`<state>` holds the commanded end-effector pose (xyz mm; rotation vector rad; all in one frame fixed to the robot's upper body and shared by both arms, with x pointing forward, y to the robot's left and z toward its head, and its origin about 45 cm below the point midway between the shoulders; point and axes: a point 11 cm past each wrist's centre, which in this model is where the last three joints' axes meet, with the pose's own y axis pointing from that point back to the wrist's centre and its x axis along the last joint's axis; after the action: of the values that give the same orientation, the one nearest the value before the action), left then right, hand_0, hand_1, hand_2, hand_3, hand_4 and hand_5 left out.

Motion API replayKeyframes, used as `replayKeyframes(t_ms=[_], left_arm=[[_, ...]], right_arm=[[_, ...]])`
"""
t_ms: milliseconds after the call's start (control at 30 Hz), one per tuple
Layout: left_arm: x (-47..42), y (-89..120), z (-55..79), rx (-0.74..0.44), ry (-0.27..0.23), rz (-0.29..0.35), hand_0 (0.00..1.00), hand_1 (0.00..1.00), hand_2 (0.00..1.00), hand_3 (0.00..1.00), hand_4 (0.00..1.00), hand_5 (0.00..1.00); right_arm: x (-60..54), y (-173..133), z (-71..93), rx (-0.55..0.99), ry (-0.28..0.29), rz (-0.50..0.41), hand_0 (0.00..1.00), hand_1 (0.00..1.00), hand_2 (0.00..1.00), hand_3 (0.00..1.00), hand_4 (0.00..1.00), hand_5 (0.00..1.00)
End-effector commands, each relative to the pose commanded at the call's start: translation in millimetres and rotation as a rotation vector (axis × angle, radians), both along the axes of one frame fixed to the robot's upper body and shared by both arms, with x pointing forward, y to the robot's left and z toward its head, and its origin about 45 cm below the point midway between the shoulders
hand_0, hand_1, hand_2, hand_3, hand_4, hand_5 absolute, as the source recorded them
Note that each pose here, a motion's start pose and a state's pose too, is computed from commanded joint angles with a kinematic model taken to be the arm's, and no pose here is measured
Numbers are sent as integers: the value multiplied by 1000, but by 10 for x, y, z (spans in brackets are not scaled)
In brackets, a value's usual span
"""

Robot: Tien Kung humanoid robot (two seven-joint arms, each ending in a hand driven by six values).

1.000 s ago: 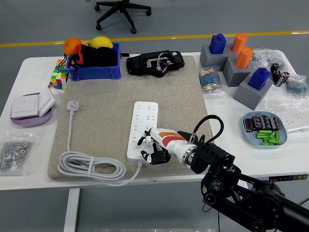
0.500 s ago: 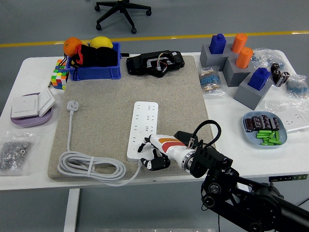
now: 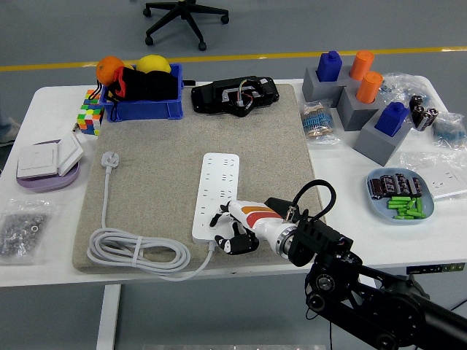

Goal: Press the white button,pick up the black plug,place it near the board,insert it into the board

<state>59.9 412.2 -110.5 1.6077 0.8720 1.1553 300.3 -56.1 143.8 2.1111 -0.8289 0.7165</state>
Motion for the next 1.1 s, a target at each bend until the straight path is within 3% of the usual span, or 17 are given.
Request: replayKeyframes(t_ms=[333, 500, 633, 767, 833, 867, 1033, 1067, 1100], left_arm=[[14, -12, -2, -2, -3, 0, 626, 629, 632, 685, 534, 371], [3, 6, 2, 2, -2, 2, 626, 629, 632, 685, 535, 371], [10, 1, 2, 1, -3, 1, 627, 629, 632, 685, 535, 371], [13, -10, -1, -2, -3, -1, 627, 629, 632, 685, 535, 371], [18, -14, -2, -2, -4, -1, 627, 629, 632, 685, 535, 371], [21, -16, -2, -3, -5, -1, 627, 628, 633, 684, 535, 371], [19, -11, -1, -2, -5, 1, 627, 628, 633, 684, 535, 371], [18, -8, 0, -1, -5, 1, 626, 629, 633, 684, 535, 372], [17, -7, 0, -1, -6, 2, 626, 629, 633, 684, 535, 372]], right_arm=[[3, -25, -31, -7, 1, 3, 2, 2, 149, 621, 601, 212], [12, 37, 214, 57, -36, 19, 2, 2, 149, 620, 600, 213], [27, 81, 504, 114, -102, 33, 2, 2, 149, 619, 599, 211], [62, 60, 676, 150, -169, 34, 2, 2, 149, 619, 599, 211], [100, 17, 718, 161, -196, 29, 2, 2, 149, 619, 599, 211], [136, -30, 728, 166, -213, 20, 89, 91, 180, 625, 601, 188], [259, -229, 700, 192, -244, -12, 89, 91, 180, 625, 601, 188], [282, -273, 686, 198, -247, -17, 617, 619, 562, 661, 850, 170], [298, -309, 668, 201, -246, -23, 617, 619, 562, 661, 850, 170]])
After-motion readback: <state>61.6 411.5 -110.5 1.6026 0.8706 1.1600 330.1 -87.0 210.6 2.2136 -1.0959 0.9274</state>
